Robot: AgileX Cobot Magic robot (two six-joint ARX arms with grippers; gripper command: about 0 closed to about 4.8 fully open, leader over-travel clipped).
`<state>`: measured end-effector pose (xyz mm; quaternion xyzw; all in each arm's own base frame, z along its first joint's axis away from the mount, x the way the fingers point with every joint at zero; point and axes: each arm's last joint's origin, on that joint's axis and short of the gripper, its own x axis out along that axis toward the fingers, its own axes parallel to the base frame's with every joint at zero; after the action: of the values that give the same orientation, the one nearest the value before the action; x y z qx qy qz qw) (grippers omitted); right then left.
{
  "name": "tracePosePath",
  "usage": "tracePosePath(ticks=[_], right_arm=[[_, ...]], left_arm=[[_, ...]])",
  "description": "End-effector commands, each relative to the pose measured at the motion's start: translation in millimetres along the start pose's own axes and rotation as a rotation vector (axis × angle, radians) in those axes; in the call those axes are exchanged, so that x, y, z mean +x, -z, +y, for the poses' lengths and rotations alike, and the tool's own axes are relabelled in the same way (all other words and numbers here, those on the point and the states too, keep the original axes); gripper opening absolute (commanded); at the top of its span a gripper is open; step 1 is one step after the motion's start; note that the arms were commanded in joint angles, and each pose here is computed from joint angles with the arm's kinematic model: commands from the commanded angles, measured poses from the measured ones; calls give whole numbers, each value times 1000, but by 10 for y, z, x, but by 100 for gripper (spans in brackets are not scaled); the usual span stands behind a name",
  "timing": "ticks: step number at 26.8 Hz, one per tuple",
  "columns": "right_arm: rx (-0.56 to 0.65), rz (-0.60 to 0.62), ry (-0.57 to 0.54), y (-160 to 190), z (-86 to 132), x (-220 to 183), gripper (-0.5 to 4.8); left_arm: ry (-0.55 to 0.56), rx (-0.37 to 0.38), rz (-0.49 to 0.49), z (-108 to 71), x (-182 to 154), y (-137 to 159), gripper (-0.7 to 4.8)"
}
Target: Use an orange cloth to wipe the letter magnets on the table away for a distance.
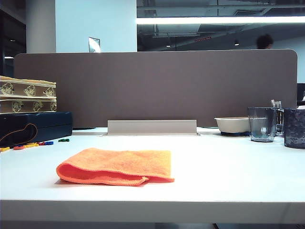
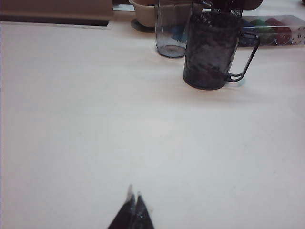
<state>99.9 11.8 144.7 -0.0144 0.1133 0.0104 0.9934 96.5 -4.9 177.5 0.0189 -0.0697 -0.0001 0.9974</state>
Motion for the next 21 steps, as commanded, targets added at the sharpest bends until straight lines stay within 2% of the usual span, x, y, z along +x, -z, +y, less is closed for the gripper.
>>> tracePosePath(ticks=[1, 8, 18, 21], right_arm=[[10, -45, 9, -15, -10, -21, -1], [31, -179, 40, -129, -44, -60, -1], [15, -300, 177, -243, -183, -90, -1], [10, -324, 140, -264, -172, -95, -1]], left_arm=[[0, -4, -15, 2, -1, -22, -6], [1, -4, -13, 2, -1, -20, -6], [1, -3, -7, 1, -1, -15, -6], [1, -3, -7, 1, 0, -14, -6]])
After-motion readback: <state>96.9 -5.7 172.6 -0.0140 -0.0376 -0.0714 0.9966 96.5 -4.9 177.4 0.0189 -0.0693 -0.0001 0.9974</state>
